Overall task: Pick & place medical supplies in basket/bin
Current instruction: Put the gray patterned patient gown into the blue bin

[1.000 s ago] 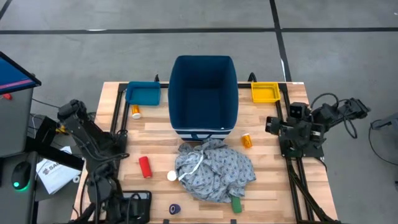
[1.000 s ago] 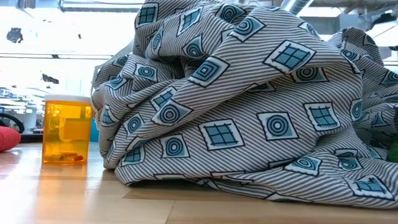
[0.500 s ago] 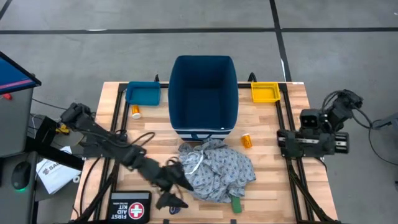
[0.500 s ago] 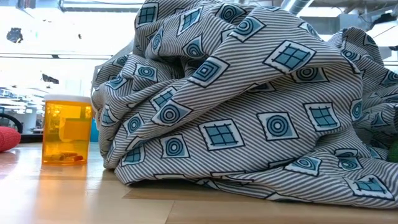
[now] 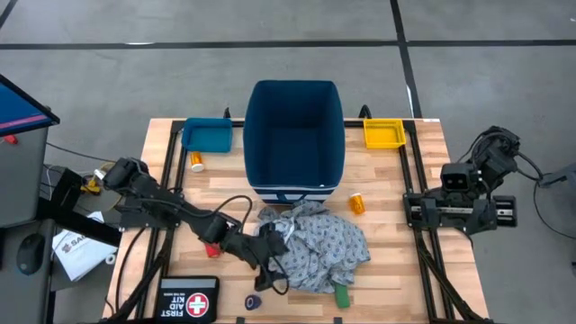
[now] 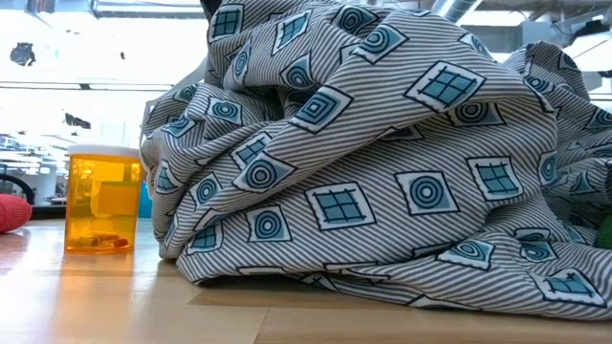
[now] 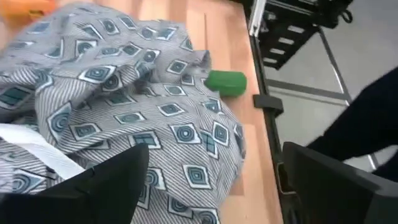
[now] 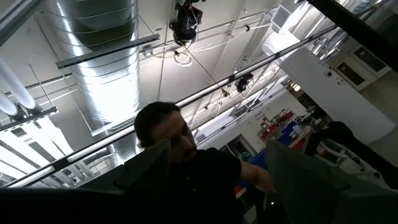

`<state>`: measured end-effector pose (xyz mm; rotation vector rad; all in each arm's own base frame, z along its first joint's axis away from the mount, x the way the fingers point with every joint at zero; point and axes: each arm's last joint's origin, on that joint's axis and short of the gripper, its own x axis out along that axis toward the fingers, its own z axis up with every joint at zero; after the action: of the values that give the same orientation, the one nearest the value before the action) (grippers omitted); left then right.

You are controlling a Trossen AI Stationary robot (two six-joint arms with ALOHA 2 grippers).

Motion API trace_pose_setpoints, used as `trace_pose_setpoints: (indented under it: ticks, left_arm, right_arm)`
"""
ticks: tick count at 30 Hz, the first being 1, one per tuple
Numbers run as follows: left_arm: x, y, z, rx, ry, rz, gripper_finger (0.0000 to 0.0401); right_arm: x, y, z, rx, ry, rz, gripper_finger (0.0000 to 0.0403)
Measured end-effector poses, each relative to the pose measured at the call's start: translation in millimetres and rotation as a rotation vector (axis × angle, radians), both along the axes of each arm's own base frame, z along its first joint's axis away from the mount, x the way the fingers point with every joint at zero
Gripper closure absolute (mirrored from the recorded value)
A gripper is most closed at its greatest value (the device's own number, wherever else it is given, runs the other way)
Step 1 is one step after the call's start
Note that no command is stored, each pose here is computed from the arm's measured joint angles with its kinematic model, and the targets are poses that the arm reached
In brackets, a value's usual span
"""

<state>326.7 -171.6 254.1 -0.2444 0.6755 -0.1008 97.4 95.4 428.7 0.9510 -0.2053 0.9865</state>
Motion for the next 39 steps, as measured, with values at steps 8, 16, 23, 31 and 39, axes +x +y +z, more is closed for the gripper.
trace_pose_setpoints:
  ticks: [8, 16, 23, 31, 39]
  left_arm:
    - [5, -4, -28, 0.037, 0.082, 0.106, 0.0035]
    - [-7, 0, -23, 0.213, 0.077, 0.177, 0.0046]
    - [7, 17, -44, 0.242, 0.163, 0.111, 0.0054]
    - [33, 25, -99, 0.169, 0.259, 0.070, 0.0048]
    - [47, 23, -143, 0.130, 0.292, 0.112, 0.0052]
  right_arm:
    - [2, 0, -3, -0.009, 0.040, -0.034, 0.0143]
    - [4, 2, -5, -0.016, 0.057, -0.045, 0.0143]
    - [6, 4, -6, -0.025, 0.066, -0.046, 0.0143]
    - [11, 8, -8, -0.028, 0.087, -0.047, 0.0143]
    - [14, 11, -7, -0.014, 0.070, -0.056, 0.0143]
